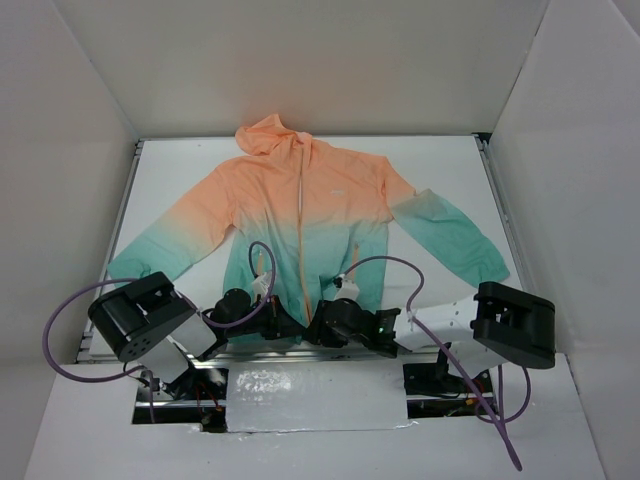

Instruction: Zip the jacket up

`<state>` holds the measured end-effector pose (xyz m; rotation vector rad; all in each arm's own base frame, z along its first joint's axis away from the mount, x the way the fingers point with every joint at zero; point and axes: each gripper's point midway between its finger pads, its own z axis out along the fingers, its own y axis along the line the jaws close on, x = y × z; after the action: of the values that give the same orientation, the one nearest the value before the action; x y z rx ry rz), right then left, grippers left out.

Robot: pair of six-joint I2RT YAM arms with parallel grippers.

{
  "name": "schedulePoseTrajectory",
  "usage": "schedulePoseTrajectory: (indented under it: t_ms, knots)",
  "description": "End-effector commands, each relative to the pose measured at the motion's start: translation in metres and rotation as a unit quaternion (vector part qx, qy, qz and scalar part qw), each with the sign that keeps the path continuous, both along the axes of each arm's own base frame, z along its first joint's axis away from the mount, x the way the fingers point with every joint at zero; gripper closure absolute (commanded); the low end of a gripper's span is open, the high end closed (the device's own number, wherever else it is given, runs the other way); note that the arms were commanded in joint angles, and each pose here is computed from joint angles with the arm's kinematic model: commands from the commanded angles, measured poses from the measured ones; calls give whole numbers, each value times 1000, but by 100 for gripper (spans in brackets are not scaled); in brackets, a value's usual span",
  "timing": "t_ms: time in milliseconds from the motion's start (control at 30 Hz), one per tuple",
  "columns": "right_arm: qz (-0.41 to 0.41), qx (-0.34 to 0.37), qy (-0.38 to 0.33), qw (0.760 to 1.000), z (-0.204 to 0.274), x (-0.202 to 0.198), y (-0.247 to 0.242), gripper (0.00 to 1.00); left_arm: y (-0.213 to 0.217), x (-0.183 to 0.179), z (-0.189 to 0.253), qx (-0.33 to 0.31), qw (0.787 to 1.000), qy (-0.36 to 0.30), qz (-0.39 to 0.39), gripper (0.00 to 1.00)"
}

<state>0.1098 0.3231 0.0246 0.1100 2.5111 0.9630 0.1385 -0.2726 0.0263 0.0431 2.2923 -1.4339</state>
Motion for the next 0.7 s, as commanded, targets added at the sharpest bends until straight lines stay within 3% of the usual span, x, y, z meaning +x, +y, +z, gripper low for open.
schedulePoseTrajectory:
  t_ms: [0,200,400,567,667]
  knots:
    - [-13,-41,-11,999,-5,6,-2,55,-7,-2,12,-26,999,-19,-21,100]
    - [-43,-105,-8,994,-17,8,-12,57,-8,-3,13,-29,999,-19,-23,100]
    - [-66,-127,-9,990,-20,11,-20,65,-9,-3,13,-30,999,-20,-25,100]
    - [-82,-149,-11,985,-21,13,-27,72,-9,-3,14,-31,999,-20,-25,100]
    - [-83,-159,-14,984,-22,14,-30,82,-9,-2,14,-31,999,-22,-24,100]
